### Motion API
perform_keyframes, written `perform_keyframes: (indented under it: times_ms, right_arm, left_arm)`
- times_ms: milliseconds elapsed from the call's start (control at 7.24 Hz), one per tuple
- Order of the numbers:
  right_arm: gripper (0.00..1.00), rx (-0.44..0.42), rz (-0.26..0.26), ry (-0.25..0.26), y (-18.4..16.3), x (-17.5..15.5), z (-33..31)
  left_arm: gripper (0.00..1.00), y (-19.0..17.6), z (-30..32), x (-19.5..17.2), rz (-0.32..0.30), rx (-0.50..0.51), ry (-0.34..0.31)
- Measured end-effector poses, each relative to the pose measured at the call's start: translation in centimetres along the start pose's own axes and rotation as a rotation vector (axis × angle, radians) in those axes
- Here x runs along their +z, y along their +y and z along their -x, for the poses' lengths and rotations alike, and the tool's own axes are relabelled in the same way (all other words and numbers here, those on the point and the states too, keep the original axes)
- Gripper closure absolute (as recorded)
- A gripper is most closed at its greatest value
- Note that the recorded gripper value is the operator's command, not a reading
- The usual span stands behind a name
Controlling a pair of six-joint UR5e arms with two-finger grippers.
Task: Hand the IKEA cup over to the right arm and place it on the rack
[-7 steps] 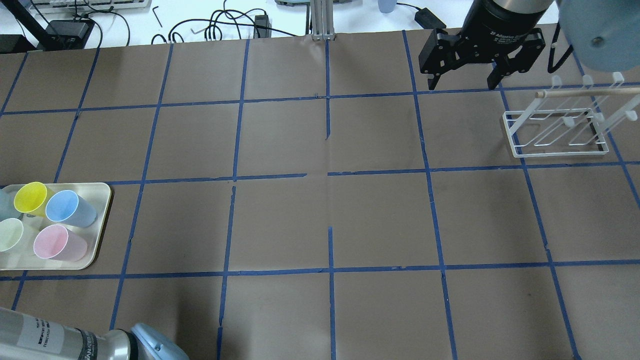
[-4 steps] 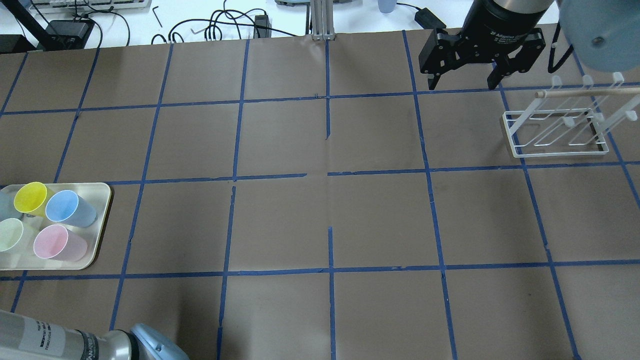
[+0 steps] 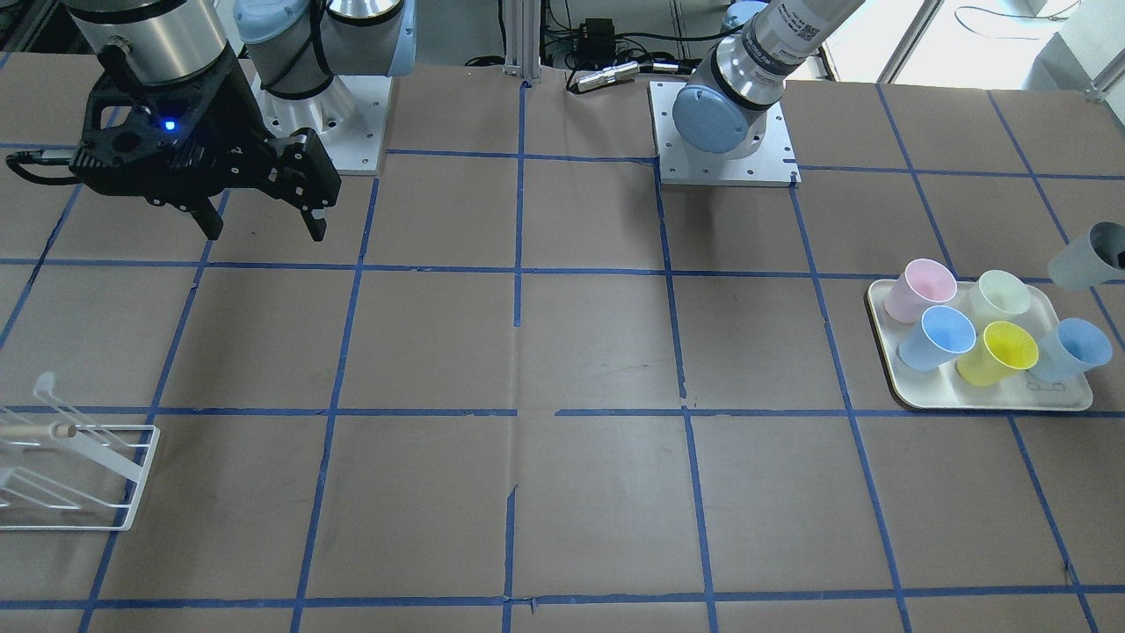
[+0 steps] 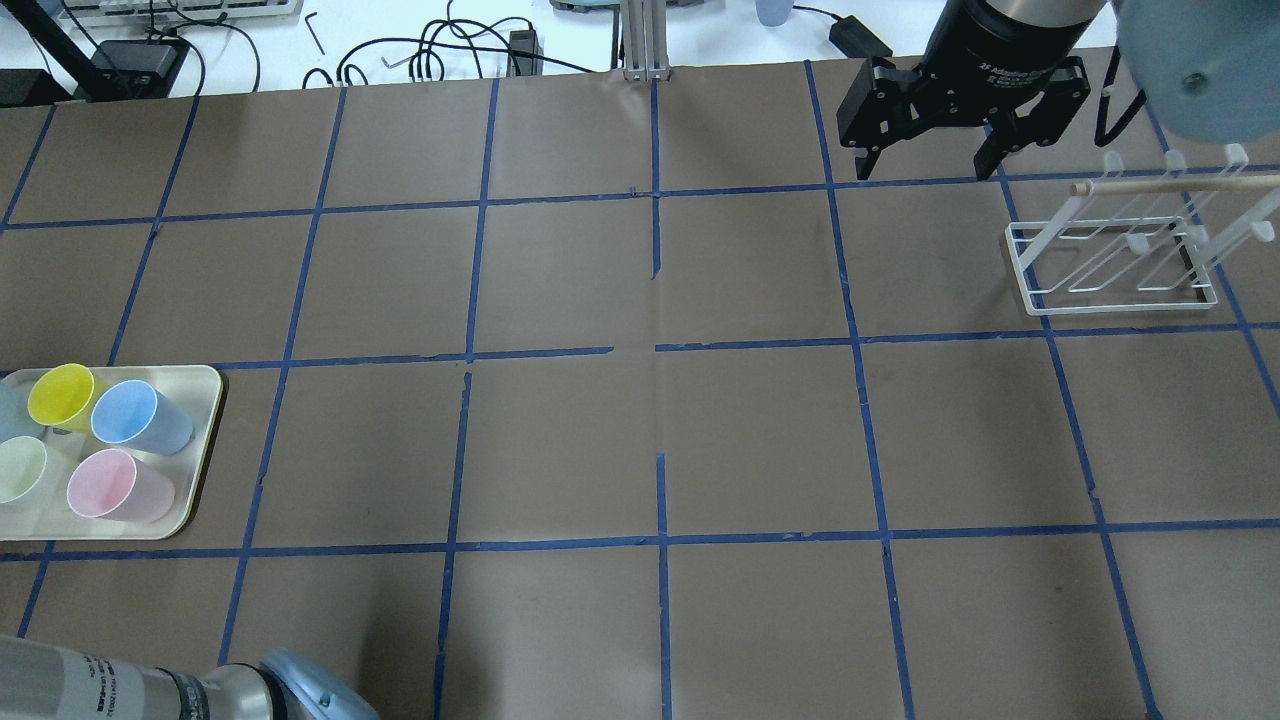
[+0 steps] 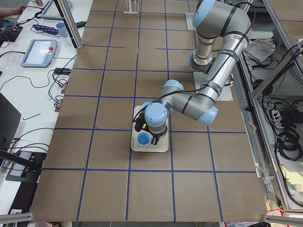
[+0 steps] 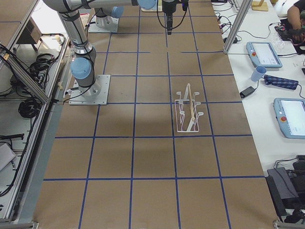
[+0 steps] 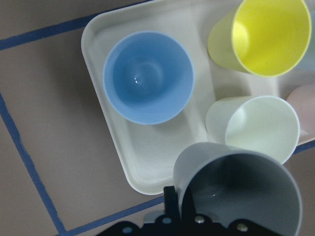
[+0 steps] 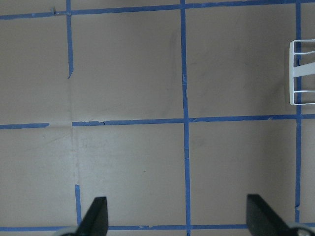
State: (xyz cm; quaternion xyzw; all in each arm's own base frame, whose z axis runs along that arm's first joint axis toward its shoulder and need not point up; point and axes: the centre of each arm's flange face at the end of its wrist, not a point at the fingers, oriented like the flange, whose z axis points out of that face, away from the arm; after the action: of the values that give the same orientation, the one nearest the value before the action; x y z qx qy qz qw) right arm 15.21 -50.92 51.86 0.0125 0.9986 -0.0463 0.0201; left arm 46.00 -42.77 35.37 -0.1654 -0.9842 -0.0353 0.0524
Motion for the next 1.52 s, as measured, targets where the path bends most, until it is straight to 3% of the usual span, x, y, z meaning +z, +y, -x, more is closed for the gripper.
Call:
perform_keyframes:
  times_ms: [276, 552, 829, 1105, 1519]
  right_arm:
    - [0.0, 0.001, 0.0, -0.001, 0.0, 0.0, 0.0]
    - [0.0, 0.004, 0.0, -0.001, -0.1, 0.0, -0.3]
    - [0.0, 0.025, -0.003, -0.007, -0.6, -0.5, -1.4]
    - [0.0, 0.084, 0.011, -0.057, -1.4, -1.6, -4.3]
    - [0.0, 0.213, 0.062, -0.214, -2.2, -2.5, -9.8]
  left_arm:
    - [1.0, -3.9, -3.7, -4.5, -0.003, 0.021, -0.002]
    - [1.0, -7.2, -8.7, -6.8, -0.063, -0.028, 0.068]
    - [1.0, -10.0, -15.0, -8.4, -0.134, -0.056, 0.231]
    - [1.0, -13.7, -21.5, -8.9, -0.175, -0.098, 0.383]
    - [1.0, -19.8, -30.6, -5.1, -0.3, -0.176, 0.702]
